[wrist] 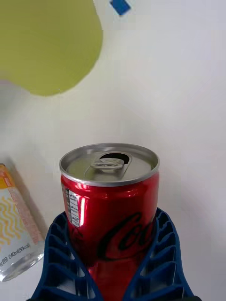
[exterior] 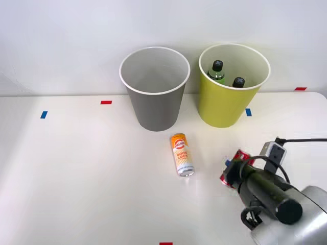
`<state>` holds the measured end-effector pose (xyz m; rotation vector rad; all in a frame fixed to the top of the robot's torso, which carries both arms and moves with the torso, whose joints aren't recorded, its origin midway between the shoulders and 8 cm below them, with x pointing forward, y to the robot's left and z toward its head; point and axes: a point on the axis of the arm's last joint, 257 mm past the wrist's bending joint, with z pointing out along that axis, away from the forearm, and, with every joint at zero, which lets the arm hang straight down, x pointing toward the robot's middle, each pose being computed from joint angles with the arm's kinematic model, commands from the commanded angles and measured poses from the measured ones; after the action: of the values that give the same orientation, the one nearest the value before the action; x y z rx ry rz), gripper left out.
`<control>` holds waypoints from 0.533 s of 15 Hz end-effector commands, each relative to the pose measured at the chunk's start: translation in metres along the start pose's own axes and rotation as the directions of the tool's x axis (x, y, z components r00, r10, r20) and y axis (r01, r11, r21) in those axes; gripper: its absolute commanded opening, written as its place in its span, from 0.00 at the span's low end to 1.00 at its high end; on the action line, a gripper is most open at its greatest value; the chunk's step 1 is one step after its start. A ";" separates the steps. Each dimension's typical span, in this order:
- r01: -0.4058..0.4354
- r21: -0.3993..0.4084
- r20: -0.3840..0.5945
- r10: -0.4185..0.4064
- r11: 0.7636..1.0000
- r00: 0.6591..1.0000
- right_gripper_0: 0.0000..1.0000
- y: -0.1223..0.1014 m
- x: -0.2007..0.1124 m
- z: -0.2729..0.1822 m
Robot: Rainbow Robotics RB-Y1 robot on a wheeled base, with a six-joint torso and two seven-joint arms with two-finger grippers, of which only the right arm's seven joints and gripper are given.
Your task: Put cans in the gray bin, plastic bottles in the light green bin
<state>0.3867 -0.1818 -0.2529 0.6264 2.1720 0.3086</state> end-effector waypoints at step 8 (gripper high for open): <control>0.274 0.000 0.367 -0.255 0.962 0.894 0.00 -0.035 -0.080 -0.045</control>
<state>0.3802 -0.2467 -0.1923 0.3452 1.8736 0.1216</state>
